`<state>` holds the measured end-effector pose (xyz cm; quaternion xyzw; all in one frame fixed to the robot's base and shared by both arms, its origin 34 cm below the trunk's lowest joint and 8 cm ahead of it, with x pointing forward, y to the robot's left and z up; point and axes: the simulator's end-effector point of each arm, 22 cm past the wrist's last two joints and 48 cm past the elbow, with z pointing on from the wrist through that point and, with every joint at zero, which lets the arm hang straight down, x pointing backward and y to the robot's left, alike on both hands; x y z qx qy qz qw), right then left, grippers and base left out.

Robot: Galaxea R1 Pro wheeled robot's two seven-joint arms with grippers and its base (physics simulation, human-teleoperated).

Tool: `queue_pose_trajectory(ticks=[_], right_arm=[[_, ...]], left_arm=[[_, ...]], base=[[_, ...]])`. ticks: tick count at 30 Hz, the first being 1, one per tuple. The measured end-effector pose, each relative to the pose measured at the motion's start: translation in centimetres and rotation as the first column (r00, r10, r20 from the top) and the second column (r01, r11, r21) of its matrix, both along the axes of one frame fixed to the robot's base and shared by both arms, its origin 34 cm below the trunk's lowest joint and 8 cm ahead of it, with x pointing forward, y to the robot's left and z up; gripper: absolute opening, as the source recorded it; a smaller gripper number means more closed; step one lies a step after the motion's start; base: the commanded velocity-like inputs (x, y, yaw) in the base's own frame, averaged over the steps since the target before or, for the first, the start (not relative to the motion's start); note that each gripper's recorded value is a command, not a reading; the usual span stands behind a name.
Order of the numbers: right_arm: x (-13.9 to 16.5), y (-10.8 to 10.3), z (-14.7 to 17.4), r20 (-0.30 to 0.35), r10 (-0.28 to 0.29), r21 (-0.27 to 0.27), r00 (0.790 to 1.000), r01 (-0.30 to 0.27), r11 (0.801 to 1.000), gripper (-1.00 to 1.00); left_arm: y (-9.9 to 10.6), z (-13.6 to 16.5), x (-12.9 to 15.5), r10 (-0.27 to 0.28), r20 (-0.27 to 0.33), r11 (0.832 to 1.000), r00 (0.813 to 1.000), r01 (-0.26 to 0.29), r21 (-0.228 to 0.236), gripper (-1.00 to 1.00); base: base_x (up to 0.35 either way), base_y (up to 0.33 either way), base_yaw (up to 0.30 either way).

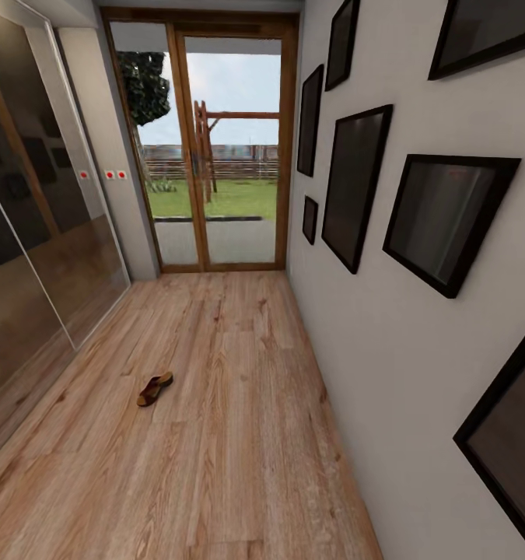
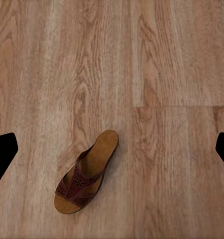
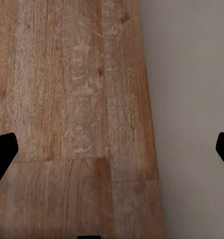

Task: Pick up the two gym shoes and the two sandals from the corridor floor and place them onto the hallstand (shoe rack) in the corridor, making sure they are on the rack and not on the floor. Arrange them so the two gym shoes are next to each other and the two sandals are next to each other.

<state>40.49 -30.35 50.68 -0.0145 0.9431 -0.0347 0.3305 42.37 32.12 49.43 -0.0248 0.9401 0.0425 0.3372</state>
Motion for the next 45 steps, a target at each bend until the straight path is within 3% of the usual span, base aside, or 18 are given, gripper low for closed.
queue_pose_trajectory(ticks=[45], right_arm=[[-0.01, 0.12, -0.01, 0.0, 0.001, 0.001, 1.0, -0.001, 1.0, 1.0]], left_arm=[[0.01, 0.01, 0.0, 0.0, 0.0, 1.0, 1.0, 0.0, 0.0, 1.0]], base=[[0.104, -0.035, 0.0]])
